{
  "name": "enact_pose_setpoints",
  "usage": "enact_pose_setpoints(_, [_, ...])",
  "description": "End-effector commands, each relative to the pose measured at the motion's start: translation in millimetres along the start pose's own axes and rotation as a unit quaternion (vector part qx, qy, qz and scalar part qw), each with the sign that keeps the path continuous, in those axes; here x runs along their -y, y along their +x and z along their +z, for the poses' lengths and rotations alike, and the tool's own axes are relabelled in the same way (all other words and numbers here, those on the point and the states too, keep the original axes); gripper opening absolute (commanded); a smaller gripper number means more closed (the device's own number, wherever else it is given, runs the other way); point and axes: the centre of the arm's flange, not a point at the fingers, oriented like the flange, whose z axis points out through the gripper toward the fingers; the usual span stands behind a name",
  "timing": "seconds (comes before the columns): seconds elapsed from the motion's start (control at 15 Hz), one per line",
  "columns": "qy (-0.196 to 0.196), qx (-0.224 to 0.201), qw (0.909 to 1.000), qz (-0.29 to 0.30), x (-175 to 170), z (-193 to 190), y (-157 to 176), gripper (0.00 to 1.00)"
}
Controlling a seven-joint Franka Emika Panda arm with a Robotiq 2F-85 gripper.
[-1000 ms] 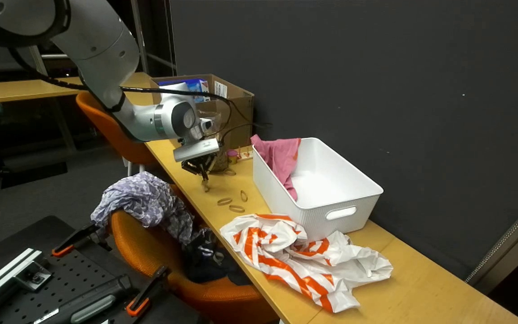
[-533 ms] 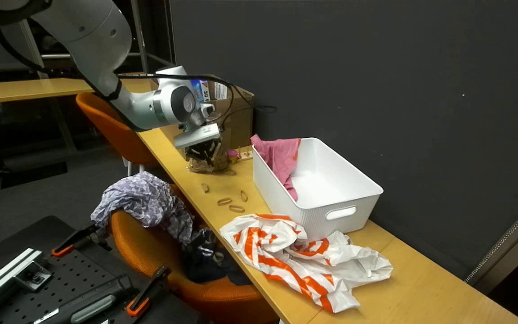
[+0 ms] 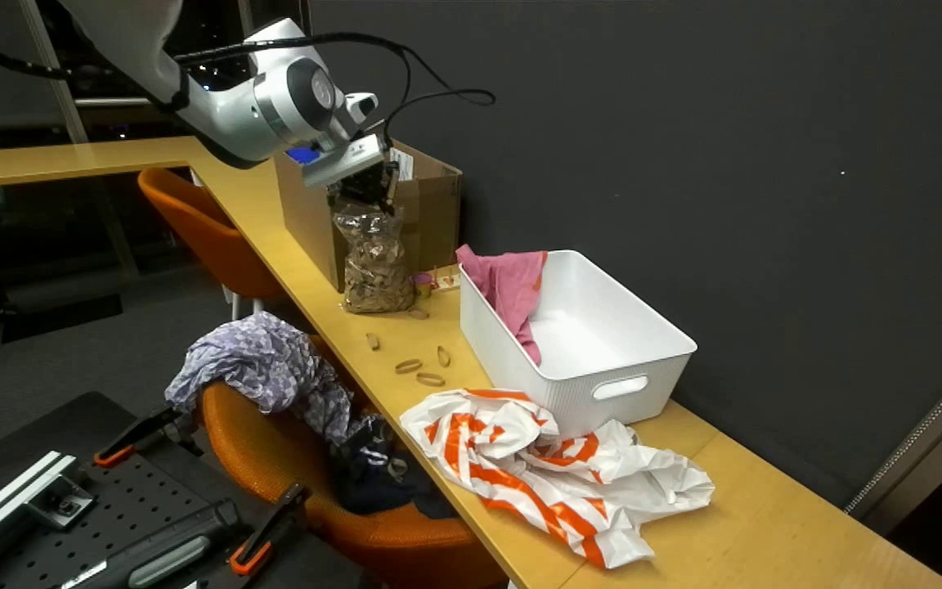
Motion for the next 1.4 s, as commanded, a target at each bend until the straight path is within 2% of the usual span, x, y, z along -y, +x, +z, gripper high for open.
enact_pose_setpoints(0.0, [-0.033, -0.02, 0.9992, 0.009, 4.1, -19.0, 34.2, 0.01])
enact_pose_setpoints(0.27, [-0.034, -0.027, 0.999, 0.009, 15.3, -17.8, 51.9, 0.01])
enact_pose_setpoints(0.53, [-0.031, -0.023, 0.9992, 0.008, 23.2, -6.7, 50.6, 0.01])
enact_pose_setpoints(0.6, [-0.029, -0.02, 0.9993, 0.008, 24.3, -2.4, 48.4, 0.29])
enact_pose_setpoints(0.67, [-0.027, -0.02, 0.9994, 0.005, 26.1, -0.1, 47.2, 0.29])
enact_pose_setpoints(0.8, [-0.028, -0.021, 0.9994, 0.004, 28.5, -0.1, 46.4, 0.42])
enact_pose_setpoints(1.13, [-0.026, -0.013, 0.9993, 0.025, 30.6, -12.1, 42.5, 0.79])
enact_pose_setpoints(1.33, [-0.018, 0.014, 0.9977, 0.064, 34.5, -43.1, 14.0, 1.0])
